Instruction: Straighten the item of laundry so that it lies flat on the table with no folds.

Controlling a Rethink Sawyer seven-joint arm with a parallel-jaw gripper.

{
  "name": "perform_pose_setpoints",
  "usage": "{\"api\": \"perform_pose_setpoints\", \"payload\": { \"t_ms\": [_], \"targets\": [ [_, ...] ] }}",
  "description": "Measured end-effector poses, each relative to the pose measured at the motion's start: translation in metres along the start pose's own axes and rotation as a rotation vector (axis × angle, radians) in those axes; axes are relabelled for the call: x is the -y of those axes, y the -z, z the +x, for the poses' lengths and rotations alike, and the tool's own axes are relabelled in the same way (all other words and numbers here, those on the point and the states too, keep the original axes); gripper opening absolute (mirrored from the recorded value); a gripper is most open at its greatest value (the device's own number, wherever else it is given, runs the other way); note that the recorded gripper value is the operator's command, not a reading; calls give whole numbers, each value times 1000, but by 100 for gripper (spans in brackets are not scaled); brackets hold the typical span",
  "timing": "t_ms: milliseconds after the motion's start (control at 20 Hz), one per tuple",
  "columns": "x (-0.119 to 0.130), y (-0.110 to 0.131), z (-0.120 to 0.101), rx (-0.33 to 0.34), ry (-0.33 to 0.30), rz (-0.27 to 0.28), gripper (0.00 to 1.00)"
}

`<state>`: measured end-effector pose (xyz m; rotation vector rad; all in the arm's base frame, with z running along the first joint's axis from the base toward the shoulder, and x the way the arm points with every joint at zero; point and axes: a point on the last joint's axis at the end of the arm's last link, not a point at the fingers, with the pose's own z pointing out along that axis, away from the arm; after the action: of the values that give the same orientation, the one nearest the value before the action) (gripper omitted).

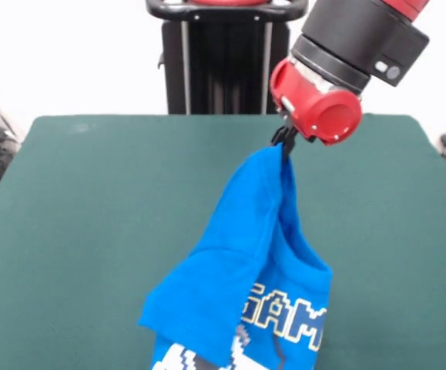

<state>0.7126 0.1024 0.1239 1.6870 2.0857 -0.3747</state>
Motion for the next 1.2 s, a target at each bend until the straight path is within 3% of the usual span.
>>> {"api": "perform_pose_setpoints", "payload": {
  "t_ms": [700,1200],
  "targets": [
    [34,21,28,-70,-57,78,0],
    [89,46,10,-103,-106,148,0]
  ]
}}
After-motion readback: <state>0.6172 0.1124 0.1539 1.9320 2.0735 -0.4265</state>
